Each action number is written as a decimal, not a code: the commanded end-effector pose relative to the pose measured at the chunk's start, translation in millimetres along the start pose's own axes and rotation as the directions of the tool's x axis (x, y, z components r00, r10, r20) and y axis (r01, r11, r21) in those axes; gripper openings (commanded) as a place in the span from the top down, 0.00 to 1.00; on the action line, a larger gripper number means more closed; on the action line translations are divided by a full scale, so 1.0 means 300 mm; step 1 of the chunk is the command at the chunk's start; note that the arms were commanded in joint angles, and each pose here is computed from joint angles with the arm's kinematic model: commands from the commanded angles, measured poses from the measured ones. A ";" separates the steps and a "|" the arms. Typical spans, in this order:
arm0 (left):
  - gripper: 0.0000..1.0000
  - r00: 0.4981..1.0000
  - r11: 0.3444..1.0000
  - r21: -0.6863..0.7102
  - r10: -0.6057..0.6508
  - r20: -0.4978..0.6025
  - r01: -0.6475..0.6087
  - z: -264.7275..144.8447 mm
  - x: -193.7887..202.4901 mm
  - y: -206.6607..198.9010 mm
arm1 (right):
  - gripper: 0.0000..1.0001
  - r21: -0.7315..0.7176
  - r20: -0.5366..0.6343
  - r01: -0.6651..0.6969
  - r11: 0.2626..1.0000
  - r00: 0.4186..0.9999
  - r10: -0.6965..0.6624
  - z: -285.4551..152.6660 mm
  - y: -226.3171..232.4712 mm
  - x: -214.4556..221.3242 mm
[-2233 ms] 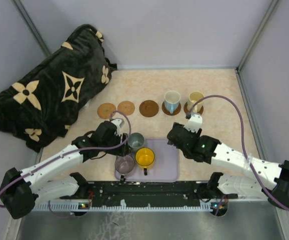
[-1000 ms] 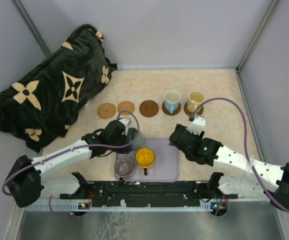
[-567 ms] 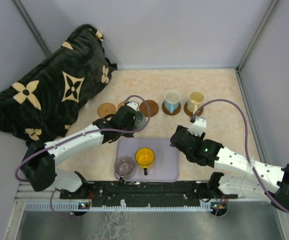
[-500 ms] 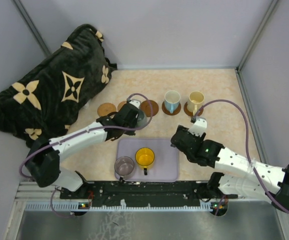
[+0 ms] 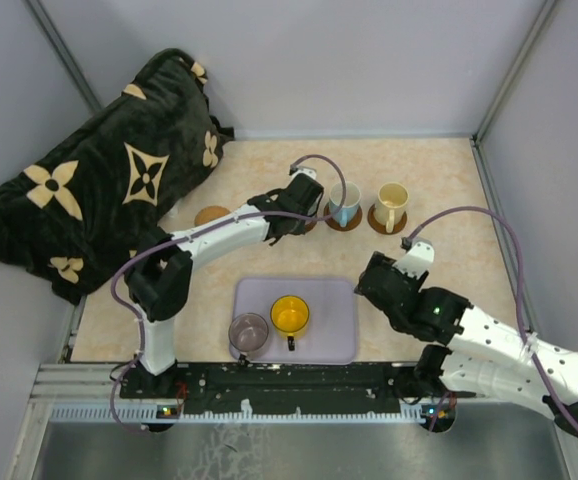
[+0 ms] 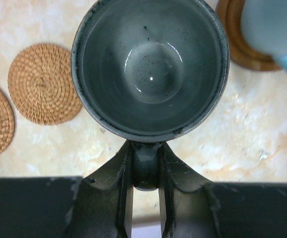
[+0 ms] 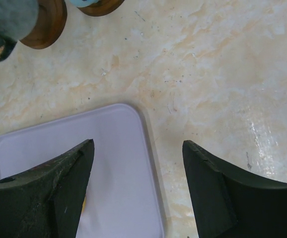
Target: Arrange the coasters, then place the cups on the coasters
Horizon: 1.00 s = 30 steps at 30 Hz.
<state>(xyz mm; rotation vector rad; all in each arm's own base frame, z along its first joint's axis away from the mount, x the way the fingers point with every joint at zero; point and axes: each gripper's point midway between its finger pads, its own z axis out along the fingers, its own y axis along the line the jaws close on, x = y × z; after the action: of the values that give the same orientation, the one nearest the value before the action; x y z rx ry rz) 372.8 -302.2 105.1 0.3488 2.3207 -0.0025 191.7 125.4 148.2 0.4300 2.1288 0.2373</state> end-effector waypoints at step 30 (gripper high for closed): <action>1.00 0.982 0.979 -0.084 -0.186 0.020 0.187 0.067 -0.130 0.021 | 0.27 0.000 0.014 0.013 1.000 1.000 -0.013 0.012 -0.005 0.010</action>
<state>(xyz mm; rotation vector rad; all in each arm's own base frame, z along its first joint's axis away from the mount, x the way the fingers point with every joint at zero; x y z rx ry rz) 400.4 -305.4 93.5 0.1574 2.4061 0.0546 188.8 121.4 139.2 0.4007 2.1467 0.2077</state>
